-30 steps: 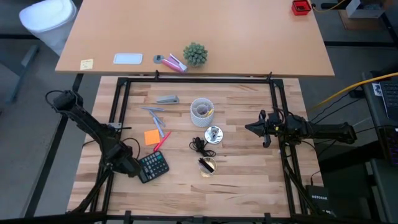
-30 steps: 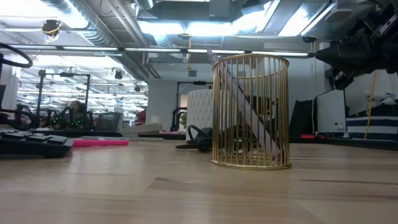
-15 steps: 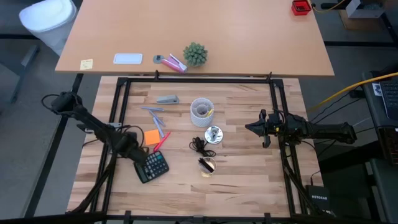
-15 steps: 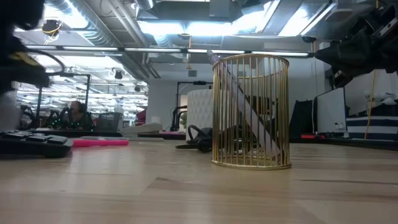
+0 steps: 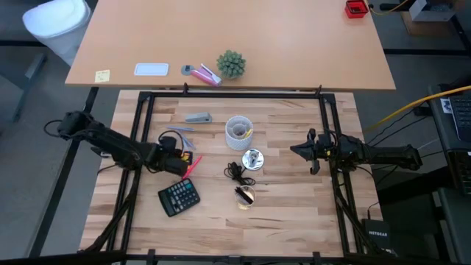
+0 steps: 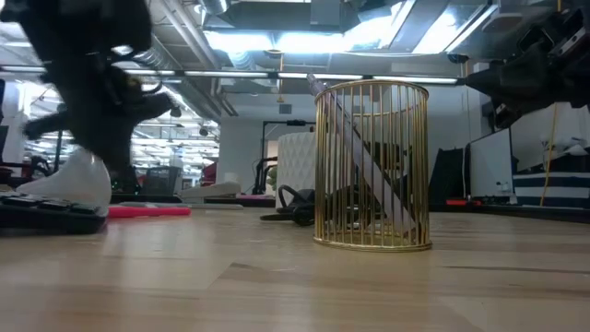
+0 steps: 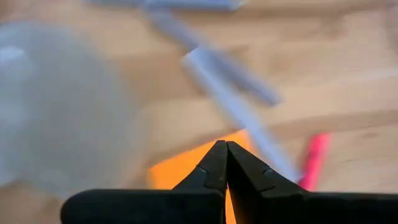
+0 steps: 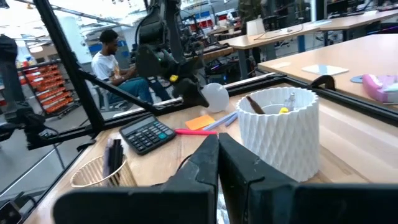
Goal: Screw lightbulb
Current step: Insert the lightbulb into the lamp
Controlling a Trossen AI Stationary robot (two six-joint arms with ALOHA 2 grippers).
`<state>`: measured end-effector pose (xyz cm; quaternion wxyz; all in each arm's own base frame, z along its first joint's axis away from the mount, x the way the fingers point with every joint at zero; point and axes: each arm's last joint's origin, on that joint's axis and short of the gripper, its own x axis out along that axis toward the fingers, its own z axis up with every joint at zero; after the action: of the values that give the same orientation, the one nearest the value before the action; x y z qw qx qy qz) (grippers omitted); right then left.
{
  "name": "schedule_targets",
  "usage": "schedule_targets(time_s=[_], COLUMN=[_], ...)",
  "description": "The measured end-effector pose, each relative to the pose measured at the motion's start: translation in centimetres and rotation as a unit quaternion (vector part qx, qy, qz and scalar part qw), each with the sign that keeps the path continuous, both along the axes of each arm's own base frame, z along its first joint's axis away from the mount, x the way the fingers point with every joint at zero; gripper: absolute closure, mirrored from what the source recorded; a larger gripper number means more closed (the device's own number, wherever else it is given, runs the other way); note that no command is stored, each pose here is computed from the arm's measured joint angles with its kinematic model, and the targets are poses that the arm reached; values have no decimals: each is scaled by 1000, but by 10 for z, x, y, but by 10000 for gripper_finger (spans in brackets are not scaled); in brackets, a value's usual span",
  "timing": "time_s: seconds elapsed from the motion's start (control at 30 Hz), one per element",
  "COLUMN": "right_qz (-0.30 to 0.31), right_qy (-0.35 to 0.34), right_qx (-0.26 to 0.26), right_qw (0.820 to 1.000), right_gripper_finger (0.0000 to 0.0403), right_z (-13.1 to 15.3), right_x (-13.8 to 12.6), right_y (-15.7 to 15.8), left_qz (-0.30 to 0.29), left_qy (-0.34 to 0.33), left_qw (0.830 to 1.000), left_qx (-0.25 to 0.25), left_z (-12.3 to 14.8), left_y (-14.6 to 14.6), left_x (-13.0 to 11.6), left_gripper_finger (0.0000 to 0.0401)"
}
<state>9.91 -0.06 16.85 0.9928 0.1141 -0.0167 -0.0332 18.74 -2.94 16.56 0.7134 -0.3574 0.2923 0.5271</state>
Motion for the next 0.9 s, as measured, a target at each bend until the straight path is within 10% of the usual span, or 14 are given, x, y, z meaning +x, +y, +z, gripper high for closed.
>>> schedule_targets(time_s=[0.53, 0.9], right_qz=[2, 2], right_qy=[-1, -1], right_qx=[1, 1], right_qw=[1000, 1000], right_gripper_finger=[391, 391], right_z=[0, 0], right_x=[0, 0], right_y=[0, 0], left_qz=[-158, -234], left_qy=[96, 145], left_qw=[981, 941], left_qx=[59, -196], left_z=[108, 110], left_y=[18, 8], left_x=[-12, -44], left_gripper_finger=[401, 400])
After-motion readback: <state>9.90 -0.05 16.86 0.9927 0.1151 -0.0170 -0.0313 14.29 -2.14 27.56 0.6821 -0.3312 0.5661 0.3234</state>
